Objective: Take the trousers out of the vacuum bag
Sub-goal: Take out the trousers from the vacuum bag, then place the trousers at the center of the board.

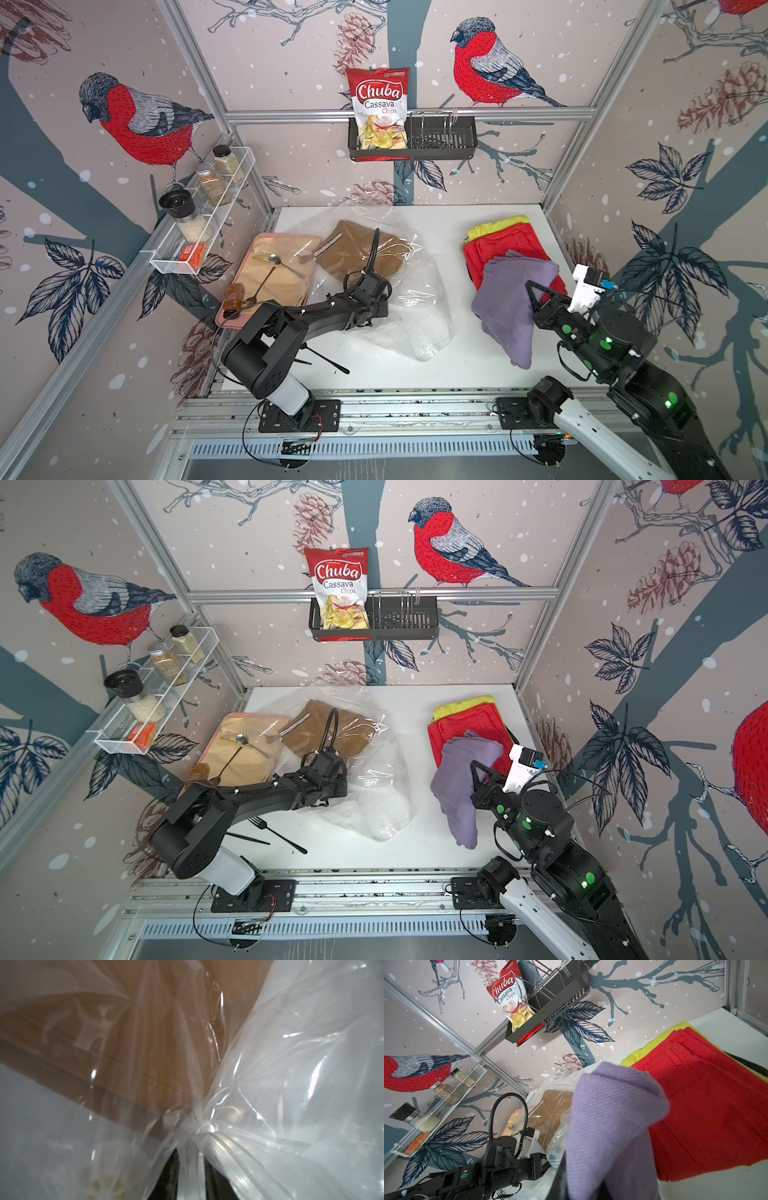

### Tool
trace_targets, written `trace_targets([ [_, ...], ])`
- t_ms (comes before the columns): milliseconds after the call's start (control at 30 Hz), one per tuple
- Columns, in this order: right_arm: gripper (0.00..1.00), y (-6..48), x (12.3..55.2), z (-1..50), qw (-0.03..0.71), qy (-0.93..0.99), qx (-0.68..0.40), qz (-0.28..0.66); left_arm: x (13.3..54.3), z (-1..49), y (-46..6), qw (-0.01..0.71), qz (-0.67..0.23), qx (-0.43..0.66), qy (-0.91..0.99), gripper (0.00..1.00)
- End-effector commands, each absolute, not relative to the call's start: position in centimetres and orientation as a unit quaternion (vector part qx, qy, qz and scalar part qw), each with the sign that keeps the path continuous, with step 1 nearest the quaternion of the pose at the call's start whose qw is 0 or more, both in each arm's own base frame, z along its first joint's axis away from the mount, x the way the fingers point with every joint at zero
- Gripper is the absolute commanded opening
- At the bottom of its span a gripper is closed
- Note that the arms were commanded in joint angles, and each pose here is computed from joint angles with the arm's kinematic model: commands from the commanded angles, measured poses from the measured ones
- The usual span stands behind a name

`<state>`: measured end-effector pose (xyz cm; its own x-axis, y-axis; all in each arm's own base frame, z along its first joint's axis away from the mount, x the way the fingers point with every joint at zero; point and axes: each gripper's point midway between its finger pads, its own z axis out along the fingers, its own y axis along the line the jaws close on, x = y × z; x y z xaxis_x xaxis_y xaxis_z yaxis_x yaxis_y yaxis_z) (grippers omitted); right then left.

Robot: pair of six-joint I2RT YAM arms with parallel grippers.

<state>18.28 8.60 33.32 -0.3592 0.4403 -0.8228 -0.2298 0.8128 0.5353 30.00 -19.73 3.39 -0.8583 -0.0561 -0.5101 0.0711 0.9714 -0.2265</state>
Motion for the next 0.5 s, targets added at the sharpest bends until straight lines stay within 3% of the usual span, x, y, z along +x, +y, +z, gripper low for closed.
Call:
trace_targets([
  [0, 0.0, 8.7, 18.8, 35.8, 0.598, 0.735, 0.07, 0.313, 29.2, 4.6, -18.8, 0.265, -0.112, 0.007, 0.958, 0.25],
  [267, 0.0, 9.8, 19.8, 35.9, 0.596, 0.733, 0.066, 0.32, 28.8, 14.2, -23.3, 0.299, -0.267, 0.042, 0.915, 0.46],
  [467, 0.0, 10.6, 20.9, 37.9, 0.612, 0.715, 0.065, 0.331, 28.2, 20.6, -24.7, 0.328, -0.336, 0.057, 0.881, 0.75],
])
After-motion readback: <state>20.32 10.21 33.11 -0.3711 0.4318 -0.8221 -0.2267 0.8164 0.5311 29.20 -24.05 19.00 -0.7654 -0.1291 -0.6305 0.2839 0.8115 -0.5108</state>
